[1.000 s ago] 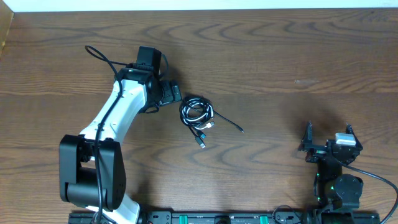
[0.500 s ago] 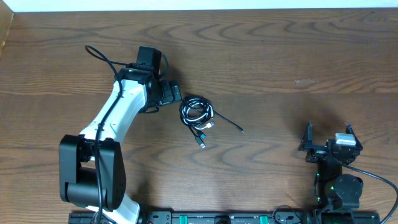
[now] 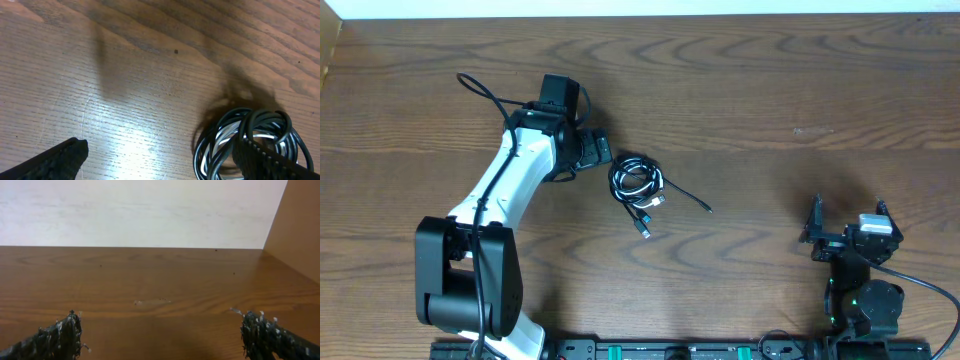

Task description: Untangle cables

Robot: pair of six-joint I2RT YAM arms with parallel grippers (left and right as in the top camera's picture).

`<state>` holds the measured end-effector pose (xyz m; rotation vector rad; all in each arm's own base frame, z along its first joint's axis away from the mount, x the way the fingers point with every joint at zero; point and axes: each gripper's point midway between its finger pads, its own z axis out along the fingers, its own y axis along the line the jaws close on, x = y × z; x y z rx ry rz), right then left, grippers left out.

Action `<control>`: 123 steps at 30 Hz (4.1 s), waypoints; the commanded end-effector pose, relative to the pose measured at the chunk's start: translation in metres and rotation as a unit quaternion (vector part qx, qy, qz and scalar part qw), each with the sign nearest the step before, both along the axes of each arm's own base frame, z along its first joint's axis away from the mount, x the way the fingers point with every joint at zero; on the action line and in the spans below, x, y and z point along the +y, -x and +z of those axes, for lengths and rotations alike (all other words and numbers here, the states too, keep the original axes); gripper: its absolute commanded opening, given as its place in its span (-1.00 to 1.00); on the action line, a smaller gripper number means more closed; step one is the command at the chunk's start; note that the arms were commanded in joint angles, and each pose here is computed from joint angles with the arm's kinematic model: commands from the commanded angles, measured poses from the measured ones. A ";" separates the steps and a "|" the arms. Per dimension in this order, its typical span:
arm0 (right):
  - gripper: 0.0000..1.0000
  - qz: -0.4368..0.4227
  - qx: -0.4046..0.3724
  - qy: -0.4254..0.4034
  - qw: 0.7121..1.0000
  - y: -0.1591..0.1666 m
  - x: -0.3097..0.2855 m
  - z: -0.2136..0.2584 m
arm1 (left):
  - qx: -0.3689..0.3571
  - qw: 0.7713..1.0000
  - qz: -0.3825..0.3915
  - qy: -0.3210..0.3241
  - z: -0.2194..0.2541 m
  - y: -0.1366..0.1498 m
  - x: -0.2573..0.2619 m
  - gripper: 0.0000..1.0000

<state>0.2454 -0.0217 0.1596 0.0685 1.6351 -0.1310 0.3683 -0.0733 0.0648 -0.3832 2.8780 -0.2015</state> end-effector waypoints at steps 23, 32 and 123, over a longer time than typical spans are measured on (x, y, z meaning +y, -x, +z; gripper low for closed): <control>0.98 -0.011 0.001 -0.006 1.000 0.000 -0.004 -0.001 | -0.006 1.000 0.002 0.002 0.005 -0.002 -0.001 0.96; 0.99 -0.011 0.001 -0.006 1.000 0.000 -0.004 -0.001 | -0.006 1.000 0.002 0.002 0.005 -0.002 -0.001 0.96; 0.98 -0.011 0.001 -0.006 1.000 0.000 -0.004 -0.001 | 0.066 0.998 0.006 -0.025 -0.046 0.031 -0.059 -0.85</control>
